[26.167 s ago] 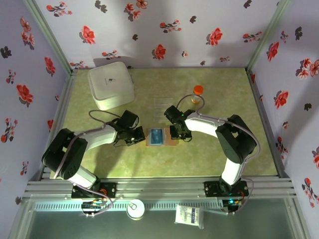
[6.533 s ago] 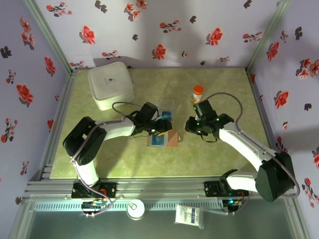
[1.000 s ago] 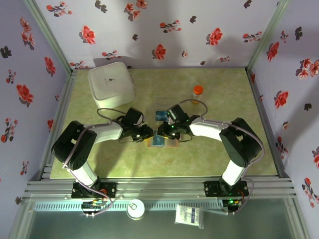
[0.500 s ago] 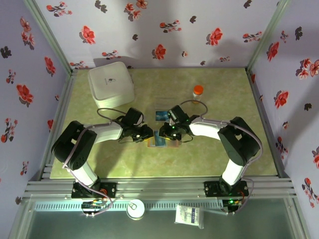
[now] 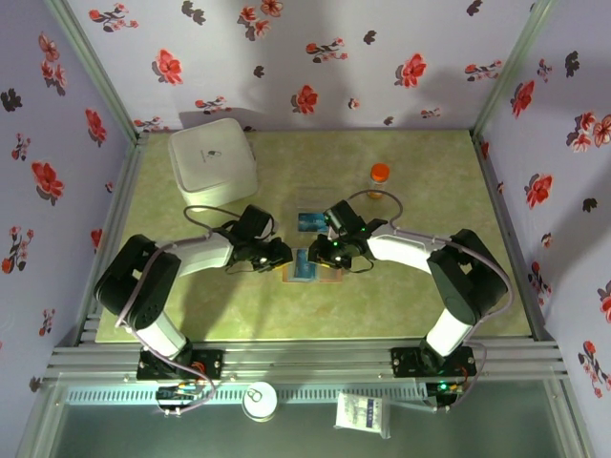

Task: Take the credit cards out of the card holder

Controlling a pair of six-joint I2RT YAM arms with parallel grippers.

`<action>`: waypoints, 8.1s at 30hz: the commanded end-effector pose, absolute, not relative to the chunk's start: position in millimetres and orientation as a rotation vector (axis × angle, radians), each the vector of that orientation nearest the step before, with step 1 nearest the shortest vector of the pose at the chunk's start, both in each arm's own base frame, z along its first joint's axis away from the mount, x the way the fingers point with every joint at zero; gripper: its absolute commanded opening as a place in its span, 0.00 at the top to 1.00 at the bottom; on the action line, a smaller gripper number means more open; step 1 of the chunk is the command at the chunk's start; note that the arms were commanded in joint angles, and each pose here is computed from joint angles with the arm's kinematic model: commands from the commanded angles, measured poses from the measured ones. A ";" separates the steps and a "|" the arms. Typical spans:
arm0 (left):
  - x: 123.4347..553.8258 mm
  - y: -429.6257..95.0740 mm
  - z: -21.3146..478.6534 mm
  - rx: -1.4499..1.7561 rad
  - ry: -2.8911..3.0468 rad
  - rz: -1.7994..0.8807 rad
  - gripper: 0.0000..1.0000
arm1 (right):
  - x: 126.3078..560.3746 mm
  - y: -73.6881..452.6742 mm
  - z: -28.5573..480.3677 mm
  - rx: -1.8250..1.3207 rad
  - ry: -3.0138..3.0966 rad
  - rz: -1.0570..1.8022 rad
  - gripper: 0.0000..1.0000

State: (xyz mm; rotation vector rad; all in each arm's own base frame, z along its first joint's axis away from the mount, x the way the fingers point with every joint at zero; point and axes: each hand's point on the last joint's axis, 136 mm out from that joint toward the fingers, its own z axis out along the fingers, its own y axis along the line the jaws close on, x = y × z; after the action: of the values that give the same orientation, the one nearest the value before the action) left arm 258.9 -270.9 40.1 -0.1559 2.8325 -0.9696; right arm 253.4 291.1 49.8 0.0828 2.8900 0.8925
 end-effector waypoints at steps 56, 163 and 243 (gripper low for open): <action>263.2 -304.2 60.2 -0.032 2.809 -1.020 1.00 | 261.9 285.7 55.1 0.115 2.829 0.949 0.73; 235.8 -234.5 72.3 -0.183 2.738 -0.924 0.98 | 321.3 271.5 149.8 -1.657 2.237 0.359 1.00; 263.5 -269.5 62.6 -0.140 2.720 -1.038 0.88 | 303.1 304.5 123.4 -0.172 2.566 0.959 0.84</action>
State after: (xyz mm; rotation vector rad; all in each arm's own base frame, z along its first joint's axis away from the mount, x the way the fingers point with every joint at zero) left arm 257.7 -256.8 55.2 -0.1703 2.7405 -0.9897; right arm 301.3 291.4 100.8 -0.3522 2.6346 0.8060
